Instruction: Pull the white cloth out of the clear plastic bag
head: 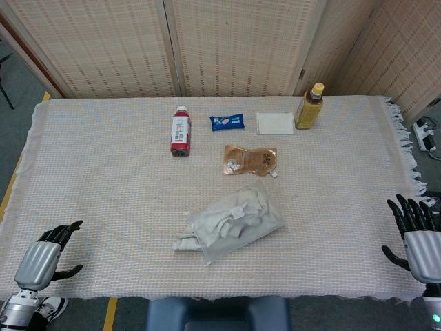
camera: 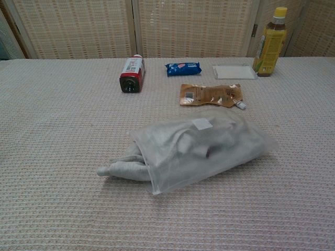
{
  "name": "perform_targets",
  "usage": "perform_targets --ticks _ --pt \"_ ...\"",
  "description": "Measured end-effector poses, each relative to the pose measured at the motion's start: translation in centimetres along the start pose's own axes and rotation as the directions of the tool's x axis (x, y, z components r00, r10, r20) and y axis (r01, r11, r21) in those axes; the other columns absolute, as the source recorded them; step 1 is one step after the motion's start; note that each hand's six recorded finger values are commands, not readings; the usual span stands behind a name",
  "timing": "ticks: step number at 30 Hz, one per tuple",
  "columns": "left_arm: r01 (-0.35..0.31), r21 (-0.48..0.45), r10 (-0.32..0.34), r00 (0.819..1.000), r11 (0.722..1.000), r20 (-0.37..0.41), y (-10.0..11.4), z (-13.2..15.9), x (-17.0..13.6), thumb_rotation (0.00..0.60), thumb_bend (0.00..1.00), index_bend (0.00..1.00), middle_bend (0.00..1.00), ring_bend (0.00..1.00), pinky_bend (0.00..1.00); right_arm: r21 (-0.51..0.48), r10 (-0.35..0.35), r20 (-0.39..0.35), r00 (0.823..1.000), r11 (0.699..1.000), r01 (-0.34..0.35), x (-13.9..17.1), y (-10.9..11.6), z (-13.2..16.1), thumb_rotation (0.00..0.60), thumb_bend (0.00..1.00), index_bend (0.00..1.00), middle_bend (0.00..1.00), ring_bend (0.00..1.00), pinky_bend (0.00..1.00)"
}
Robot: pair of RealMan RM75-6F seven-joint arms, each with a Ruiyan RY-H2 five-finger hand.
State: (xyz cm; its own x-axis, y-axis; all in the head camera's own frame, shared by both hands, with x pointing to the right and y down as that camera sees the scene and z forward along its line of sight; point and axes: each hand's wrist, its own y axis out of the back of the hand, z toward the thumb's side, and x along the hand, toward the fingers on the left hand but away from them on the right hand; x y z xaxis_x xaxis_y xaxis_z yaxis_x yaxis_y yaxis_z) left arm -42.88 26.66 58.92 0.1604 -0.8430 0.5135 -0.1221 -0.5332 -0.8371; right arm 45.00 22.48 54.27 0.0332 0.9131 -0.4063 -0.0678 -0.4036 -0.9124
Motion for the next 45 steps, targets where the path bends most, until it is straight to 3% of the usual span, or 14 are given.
perform_targets --ticks 6,8,14,15,18,32,45 --pt "0.017 -0.062 -0.014 0.999 0.998 0.042 -0.2 0.9 -0.3 0.6 0.15 0.14 0.3 0.23 0.34 0.005 -0.001 -0.007 1.0 1.0 0.001 0.1 -0.1 0.2 0.6 0.13 0.0 0.0 0.0 0.0" --pt "0.032 -0.119 -0.023 0.997 0.992 0.078 -0.5 1.8 -0.6 0.6 0.15 0.15 0.35 0.26 0.42 0.01 -0.001 -0.014 1.0 1.0 0.001 0.2 -0.1 0.4 0.6 0.13 0.0 0.0 0.0 0.0" --pt "0.076 -0.268 -0.017 0.977 0.961 0.213 -2.8 6.3 -1.2 0.6 0.17 0.2 0.82 0.76 0.91 0.013 0.016 -0.035 0.999 1.0 -0.015 0.3 -0.7 1.2 0.6 0.13 0.0 0.0 0.0 0.0" --pt "0.078 -0.281 -0.012 0.974 0.957 0.227 -3.3 6.9 -1.2 0.6 0.17 0.23 0.92 0.85 0.97 0.013 0.019 -0.039 0.999 1.0 -0.018 0.4 -0.8 1.3 0.6 0.13 0.0 0.0 0.0 0.0" --pt "0.078 -0.305 0.008 0.963 0.949 0.271 -4.8 8.9 -0.9 0.6 0.19 0.27 1.0 0.99 1.0 0.023 0.034 -0.052 0.998 0.999 -0.033 0.4 -1.2 1.7 0.6 0.13 0.0 0.0 0.0 0.0" --pt "0.069 -0.316 0.057 0.927 0.946 0.371 -8.9 17.1 2.4 0.6 0.34 0.34 1.0 1.0 1.0 0.033 0.072 -0.073 0.995 0.997 -0.069 0.6 -1.8 2.2 0.6 0.13 0.0 0.0 0.0 0.0" --pt "0.0 -0.257 0.11 0.903 0.966 0.414 -12.3 21.4 4.9 0.6 0.37 0.39 1.0 1.0 1.0 0.011 0.07 -0.081 0.994 0.998 -0.069 0.7 -1.4 2.0 0.6 0.13 0.0 0.0 0.0 0.0"
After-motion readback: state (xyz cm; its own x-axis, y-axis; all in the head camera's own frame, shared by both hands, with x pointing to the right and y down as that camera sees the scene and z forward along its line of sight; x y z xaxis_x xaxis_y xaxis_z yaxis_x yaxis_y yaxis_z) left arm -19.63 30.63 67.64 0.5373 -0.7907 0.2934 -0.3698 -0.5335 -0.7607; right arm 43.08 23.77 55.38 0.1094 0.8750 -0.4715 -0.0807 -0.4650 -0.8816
